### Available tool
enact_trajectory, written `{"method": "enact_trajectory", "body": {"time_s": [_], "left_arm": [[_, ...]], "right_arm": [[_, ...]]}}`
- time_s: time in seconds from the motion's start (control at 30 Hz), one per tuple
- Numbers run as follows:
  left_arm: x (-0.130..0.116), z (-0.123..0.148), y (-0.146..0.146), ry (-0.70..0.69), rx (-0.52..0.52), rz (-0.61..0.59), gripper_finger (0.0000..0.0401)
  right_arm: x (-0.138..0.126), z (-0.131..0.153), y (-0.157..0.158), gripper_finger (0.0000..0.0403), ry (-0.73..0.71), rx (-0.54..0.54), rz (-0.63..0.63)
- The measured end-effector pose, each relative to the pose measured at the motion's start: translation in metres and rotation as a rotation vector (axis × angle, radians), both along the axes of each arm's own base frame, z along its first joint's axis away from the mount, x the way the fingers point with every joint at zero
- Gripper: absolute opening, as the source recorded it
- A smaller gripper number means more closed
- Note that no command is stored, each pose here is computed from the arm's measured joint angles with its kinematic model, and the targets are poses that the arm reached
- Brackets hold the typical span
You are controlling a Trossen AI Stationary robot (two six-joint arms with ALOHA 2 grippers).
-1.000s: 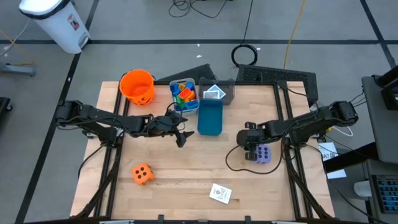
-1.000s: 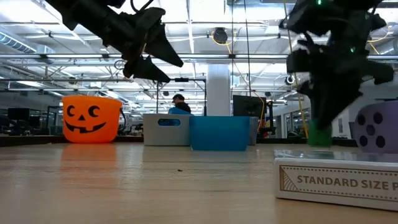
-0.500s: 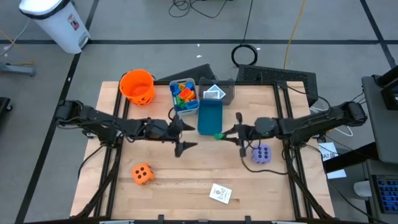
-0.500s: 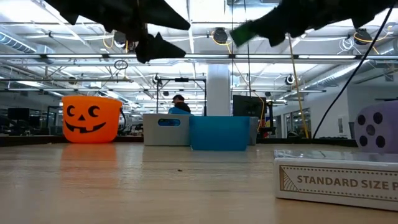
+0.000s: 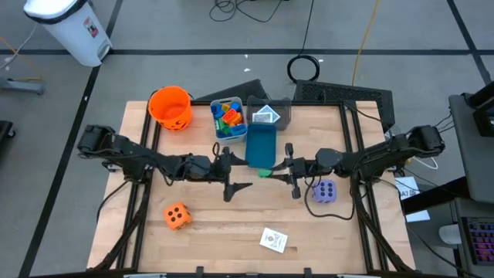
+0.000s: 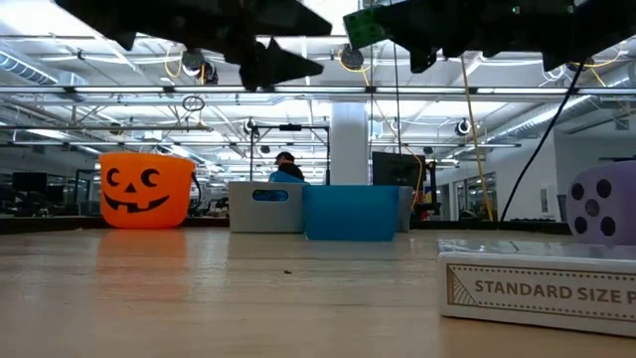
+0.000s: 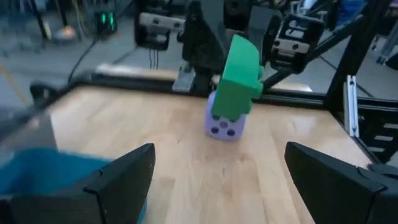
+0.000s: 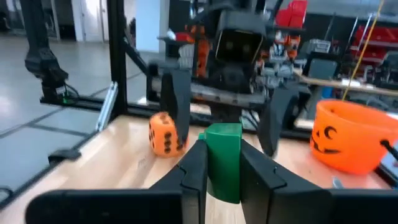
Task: Pick & Place Toys
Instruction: Put the small green gamepiece into the white bin
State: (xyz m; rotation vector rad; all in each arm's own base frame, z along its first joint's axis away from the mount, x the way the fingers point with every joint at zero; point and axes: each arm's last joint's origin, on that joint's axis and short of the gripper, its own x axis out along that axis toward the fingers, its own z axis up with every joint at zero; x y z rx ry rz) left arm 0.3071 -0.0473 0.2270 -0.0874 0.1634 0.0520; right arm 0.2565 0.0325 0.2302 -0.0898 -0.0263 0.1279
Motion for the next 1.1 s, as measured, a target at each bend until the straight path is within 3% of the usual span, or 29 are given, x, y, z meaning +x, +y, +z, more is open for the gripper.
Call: {"method": "enact_trajectory", "body": {"time_s": [0.17, 0.3, 0.73, 1.1], "left_arm": [[0.01, -0.002, -0.002, -0.104, 0.118, -0.015, 0.0365], [0.013, -0.007, -0.002, -0.118, 0.14, -0.023, 0.0365], [0.015, -0.008, -0.003, -0.131, 0.101, -0.021, 0.0365], [0.015, -0.009, -0.002, -0.124, 0.088, -0.014, 0.0362]], "right_arm": [[0.005, -0.008, 0.0, 0.0049, 0.029, 0.006, -0.001], [0.006, -0.007, 0.001, 0.0049, 0.008, 0.026, 0.0], [0.016, -0.014, 0.002, 0.005, -0.072, 0.035, 0.003], [0.024, -0.019, 0.003, 0.005, -0.058, 0.025, 0.0]]}}
